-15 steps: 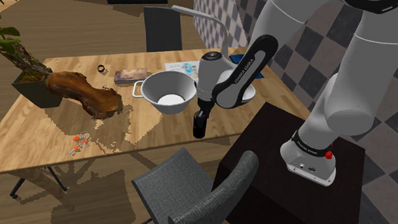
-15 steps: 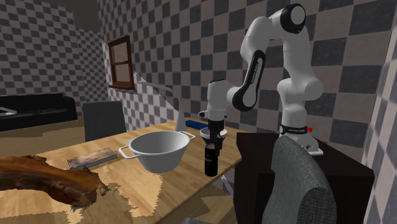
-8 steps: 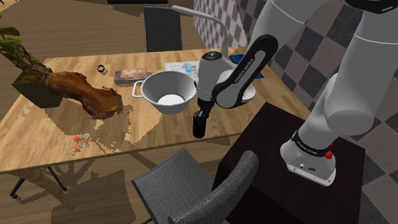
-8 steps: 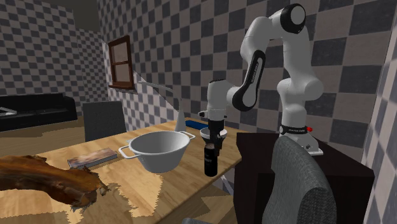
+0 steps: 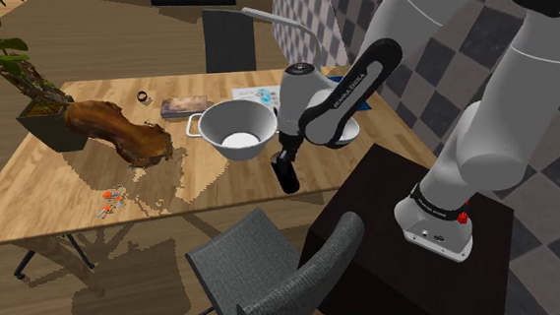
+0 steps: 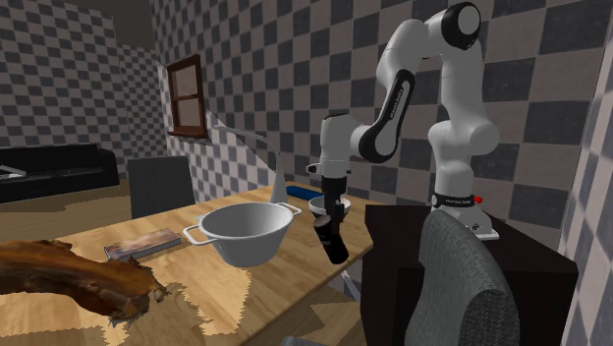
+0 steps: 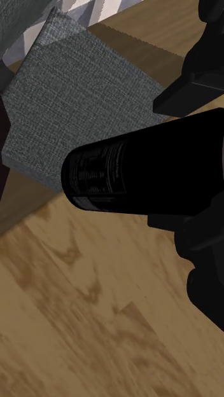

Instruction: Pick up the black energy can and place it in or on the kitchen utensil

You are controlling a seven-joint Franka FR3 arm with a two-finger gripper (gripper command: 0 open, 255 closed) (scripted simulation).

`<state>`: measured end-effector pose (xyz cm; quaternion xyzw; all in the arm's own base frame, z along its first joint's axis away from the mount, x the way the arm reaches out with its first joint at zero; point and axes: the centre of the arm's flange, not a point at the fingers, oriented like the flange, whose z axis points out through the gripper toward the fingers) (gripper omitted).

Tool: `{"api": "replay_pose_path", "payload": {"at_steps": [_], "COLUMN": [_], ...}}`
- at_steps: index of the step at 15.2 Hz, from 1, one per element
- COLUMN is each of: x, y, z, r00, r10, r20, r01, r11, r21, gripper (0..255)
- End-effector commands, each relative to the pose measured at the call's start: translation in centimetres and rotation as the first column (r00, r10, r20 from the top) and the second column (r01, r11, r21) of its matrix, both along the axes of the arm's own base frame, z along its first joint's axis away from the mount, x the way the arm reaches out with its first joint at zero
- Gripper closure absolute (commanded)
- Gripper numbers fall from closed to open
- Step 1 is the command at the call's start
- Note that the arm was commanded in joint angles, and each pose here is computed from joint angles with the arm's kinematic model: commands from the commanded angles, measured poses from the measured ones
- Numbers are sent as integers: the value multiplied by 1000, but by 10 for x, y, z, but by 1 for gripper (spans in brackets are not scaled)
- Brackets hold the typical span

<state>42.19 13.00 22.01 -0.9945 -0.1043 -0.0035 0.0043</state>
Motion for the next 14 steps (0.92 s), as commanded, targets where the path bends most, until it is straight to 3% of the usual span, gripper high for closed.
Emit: {"api": "replay_pose_path", "payload": {"at_steps": [1,14], "x": [1,1], "y": [1,1], "z": [12,80], "r00": [1000,1000], "r10": [0,0], "r20": [0,0], "r01": [0,0], "r11": [1000,1000], "r21": [0,0], "gripper": [255,255]}}
